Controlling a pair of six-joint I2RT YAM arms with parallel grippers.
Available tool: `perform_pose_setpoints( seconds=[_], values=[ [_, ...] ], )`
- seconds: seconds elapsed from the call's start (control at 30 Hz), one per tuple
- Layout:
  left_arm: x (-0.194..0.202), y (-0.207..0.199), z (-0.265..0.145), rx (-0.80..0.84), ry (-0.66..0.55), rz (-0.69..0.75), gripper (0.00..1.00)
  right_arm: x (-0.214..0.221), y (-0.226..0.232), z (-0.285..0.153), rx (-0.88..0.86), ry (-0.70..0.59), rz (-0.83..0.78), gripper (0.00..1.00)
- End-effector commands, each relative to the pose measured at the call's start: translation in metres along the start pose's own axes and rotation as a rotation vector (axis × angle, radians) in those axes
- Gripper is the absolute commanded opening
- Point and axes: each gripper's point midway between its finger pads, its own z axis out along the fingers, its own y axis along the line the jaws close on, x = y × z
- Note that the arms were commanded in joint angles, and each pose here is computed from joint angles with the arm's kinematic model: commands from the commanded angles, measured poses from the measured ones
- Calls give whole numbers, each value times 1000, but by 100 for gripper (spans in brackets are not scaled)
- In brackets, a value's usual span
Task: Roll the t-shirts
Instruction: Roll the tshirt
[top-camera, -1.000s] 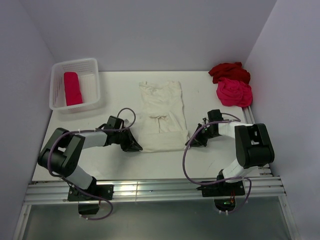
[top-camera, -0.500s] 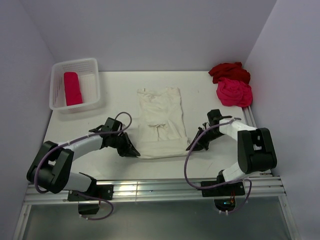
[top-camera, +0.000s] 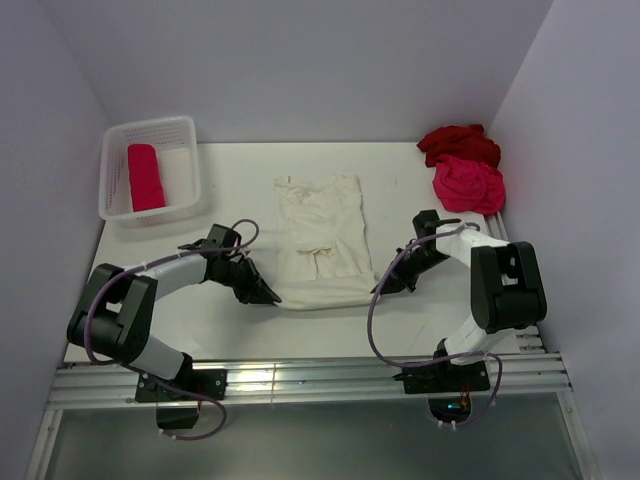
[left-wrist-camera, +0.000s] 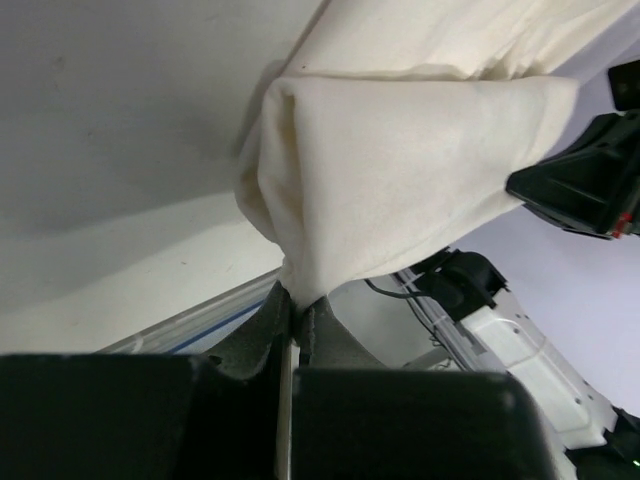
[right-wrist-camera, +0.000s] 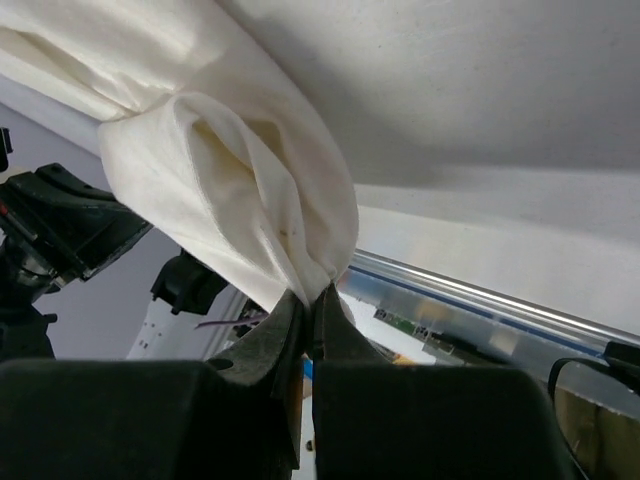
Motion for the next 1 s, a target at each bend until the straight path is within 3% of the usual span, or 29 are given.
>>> perform_pose_setpoints(
  seconds=[0.0, 0.37, 0.97],
  values=[
    [-7, -15, -9, 41, 23, -21, 0, -2, 8, -6, -2, 22, 59, 0],
    [-32, -42, -19, 104, 58, -104, 0, -15, 22, -11, -33, 48, 291, 0],
    [-79, -70, -22, 171, 75, -183, 0, -50, 52, -9, -8, 119, 510, 0]
  ],
)
